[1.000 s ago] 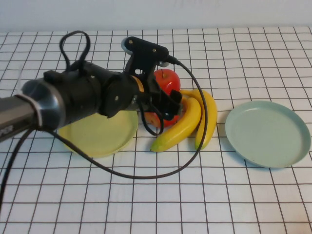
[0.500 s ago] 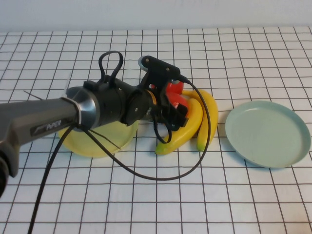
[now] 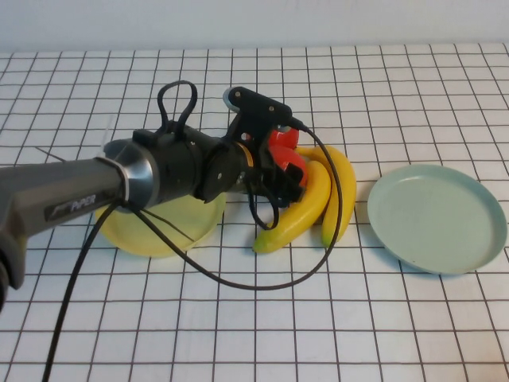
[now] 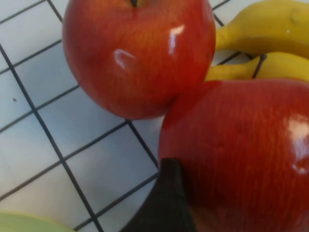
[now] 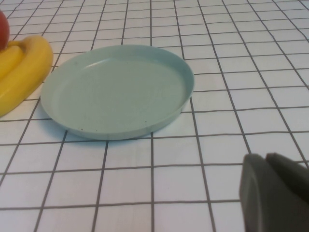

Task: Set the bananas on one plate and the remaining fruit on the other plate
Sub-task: Put one type of fruit in the left plate

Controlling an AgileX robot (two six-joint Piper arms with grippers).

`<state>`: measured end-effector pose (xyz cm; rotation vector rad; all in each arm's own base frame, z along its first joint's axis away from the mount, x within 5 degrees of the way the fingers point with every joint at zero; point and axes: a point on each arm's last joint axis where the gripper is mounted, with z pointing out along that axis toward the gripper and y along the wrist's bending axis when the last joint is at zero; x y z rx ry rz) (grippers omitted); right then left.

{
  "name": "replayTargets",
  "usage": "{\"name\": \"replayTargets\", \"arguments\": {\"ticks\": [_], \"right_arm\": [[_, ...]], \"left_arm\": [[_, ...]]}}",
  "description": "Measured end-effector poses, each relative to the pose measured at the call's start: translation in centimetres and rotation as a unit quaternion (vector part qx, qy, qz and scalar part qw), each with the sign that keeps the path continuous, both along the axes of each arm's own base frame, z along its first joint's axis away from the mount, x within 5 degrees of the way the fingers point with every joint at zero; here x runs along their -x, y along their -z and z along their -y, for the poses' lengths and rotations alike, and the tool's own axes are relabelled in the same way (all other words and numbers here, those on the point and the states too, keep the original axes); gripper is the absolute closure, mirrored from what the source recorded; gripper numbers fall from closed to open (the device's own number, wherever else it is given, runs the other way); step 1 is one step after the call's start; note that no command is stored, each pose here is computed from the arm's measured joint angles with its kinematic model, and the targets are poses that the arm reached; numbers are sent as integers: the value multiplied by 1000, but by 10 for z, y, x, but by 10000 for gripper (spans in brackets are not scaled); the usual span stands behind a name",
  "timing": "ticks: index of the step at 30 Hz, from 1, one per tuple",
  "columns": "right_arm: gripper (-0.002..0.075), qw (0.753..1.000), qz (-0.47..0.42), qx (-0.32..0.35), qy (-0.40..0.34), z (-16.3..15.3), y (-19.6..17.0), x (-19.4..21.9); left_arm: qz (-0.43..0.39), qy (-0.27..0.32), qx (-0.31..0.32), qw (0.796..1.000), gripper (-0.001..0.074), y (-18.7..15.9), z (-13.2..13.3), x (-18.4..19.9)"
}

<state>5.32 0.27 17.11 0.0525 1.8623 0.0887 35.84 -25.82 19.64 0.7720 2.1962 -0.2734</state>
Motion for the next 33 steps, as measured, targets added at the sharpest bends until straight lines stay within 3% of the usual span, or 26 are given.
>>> {"name": "replayTargets", "arguments": {"ticks": [6,12,17,23,33], "right_arm": [[741,1000,0,0,0,0,0,0],[741,1000,0,0,0,0,0,0],[741,1000,0,0,0,0,0,0],[741,1000,0,0,0,0,0,0],[741,1000,0,0,0,0,0,0]], "left_arm": [[69,5,39,997,155,-50,-8,8],[130,6,88,988,155,-91,-41,52],[119,-44,96,987,155,-74,-92,81],[85,-119,75,986,155,-46,-142,86],[50,-148,63,986,144,-20,-150,72]]}}
